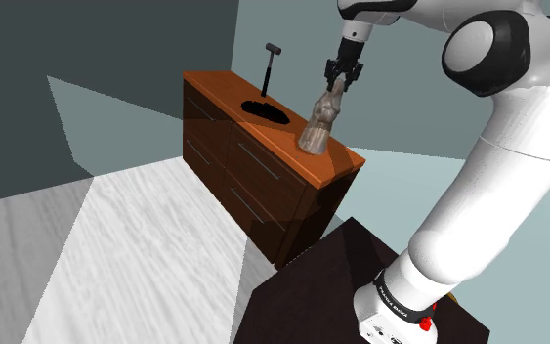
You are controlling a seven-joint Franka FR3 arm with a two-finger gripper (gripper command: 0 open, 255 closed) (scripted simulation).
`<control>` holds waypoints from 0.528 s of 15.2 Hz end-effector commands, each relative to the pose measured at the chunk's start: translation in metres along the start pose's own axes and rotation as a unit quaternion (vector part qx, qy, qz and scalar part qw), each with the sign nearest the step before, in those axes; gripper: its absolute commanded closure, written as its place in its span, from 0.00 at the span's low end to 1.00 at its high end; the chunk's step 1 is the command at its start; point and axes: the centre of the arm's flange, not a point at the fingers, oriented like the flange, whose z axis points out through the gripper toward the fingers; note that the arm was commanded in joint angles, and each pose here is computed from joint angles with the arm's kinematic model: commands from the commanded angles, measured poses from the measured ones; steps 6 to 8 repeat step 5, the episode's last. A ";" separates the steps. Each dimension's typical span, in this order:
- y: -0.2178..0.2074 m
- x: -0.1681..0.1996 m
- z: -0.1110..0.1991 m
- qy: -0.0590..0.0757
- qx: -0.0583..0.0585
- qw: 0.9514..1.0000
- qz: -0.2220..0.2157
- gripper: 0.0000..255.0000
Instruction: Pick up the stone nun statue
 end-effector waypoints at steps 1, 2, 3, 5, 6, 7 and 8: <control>0.002 -0.001 -0.012 0.001 0.000 1.000 0.000 1.00; 0.002 -0.002 -0.018 0.001 0.000 1.000 0.000 1.00; 0.002 -0.002 -0.023 0.001 0.000 1.000 0.000 1.00; 0.002 -0.002 -0.024 0.001 0.000 1.000 0.000 1.00; 0.002 -0.002 -0.024 0.001 0.000 1.000 0.000 1.00; 0.002 -0.002 -0.024 0.001 0.000 1.000 0.000 1.00; 0.002 -0.002 -0.024 0.001 0.000 1.000 0.000 1.00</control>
